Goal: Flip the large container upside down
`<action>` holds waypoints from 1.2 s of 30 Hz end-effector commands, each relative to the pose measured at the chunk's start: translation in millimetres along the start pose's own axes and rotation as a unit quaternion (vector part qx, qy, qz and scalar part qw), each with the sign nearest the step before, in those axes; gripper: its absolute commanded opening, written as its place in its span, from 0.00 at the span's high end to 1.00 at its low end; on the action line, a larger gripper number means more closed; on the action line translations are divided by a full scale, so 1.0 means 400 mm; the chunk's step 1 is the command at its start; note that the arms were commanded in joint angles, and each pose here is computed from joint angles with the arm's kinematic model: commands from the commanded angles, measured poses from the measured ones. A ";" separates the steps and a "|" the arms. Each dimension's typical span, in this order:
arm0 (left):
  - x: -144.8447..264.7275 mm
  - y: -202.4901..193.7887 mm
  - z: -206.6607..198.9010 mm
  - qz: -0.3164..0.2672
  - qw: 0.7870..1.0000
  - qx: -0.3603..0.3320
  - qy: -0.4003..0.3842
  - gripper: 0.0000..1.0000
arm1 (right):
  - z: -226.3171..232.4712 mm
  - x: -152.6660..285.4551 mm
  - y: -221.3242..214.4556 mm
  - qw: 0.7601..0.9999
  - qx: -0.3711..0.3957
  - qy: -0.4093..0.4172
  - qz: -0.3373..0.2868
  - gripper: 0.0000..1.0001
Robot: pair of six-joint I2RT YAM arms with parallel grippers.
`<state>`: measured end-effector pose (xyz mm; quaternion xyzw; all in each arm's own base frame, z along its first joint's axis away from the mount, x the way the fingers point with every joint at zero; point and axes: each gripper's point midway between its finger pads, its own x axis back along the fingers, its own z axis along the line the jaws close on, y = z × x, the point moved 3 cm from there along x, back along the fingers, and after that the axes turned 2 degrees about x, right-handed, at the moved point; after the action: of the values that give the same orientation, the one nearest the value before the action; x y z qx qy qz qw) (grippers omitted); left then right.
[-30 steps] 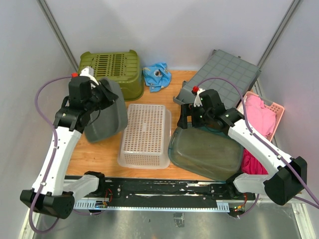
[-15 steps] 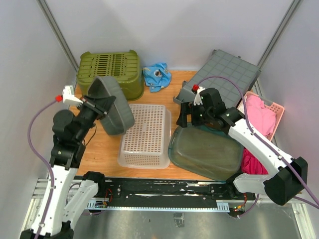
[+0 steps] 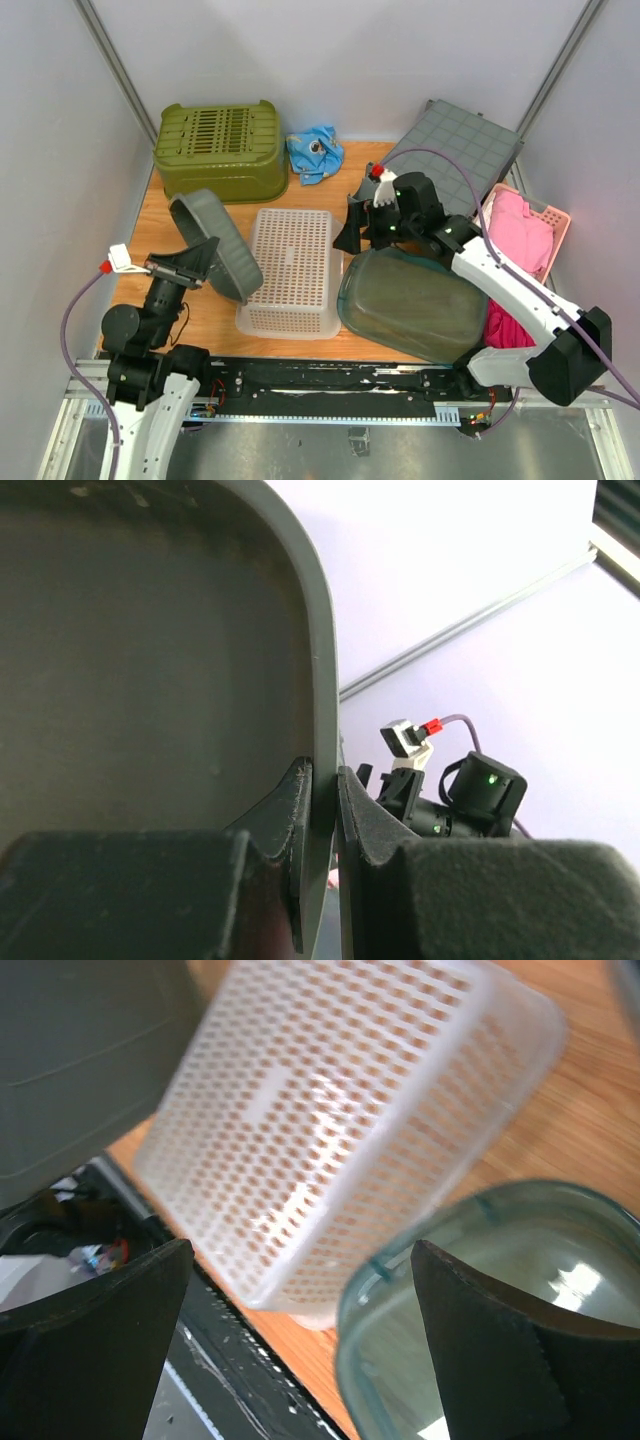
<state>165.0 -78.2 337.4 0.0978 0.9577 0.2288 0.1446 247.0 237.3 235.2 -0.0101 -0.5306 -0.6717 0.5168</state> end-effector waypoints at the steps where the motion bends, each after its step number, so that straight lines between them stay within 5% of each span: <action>1: 0.045 -0.003 0.072 -0.030 0.997 0.046 0.062 1.00 | 0.206 -0.019 0.043 0.980 0.076 0.175 -0.050 0.07; 6: 0.060 -0.015 0.106 -0.031 0.994 0.058 0.087 1.00 | 0.386 -0.042 -0.009 0.925 0.224 0.281 -0.128 0.06; 13: 0.065 -0.015 0.116 -0.030 0.993 0.054 0.103 1.00 | 0.480 -0.042 -0.072 0.832 0.324 0.349 -0.284 0.06; 15: 0.066 -0.015 0.117 -0.030 0.993 0.052 0.105 1.00 | 0.505 -0.052 -0.098 0.825 0.347 0.352 -0.273 0.06; 18: 0.066 -0.014 0.118 -0.032 0.992 0.052 0.106 1.00 | 0.538 -0.070 -0.112 0.831 0.349 0.345 -0.263 0.06; 22: 0.065 -0.011 0.120 -0.034 0.992 0.050 0.109 1.00 | 0.548 -0.097 -0.089 0.875 0.284 0.270 -0.285 0.07; 28: 0.055 -0.018 0.116 -0.022 0.993 0.047 0.105 1.00 | 0.569 -0.155 -0.093 0.905 0.249 0.184 -0.292 0.04; 32: 0.058 -0.014 0.106 -0.023 0.994 0.045 0.098 1.00 | 0.566 -0.193 -0.097 0.911 0.240 0.152 -0.299 0.06; 36: 0.061 -0.014 0.103 -0.023 0.994 0.044 0.098 1.00 | 0.576 -0.225 -0.102 0.905 0.258 0.147 -0.304 0.19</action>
<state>148.8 -61.7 320.5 0.0558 0.9736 0.1894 0.1146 128.3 451.7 242.8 0.3848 -0.5779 -0.6070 0.3868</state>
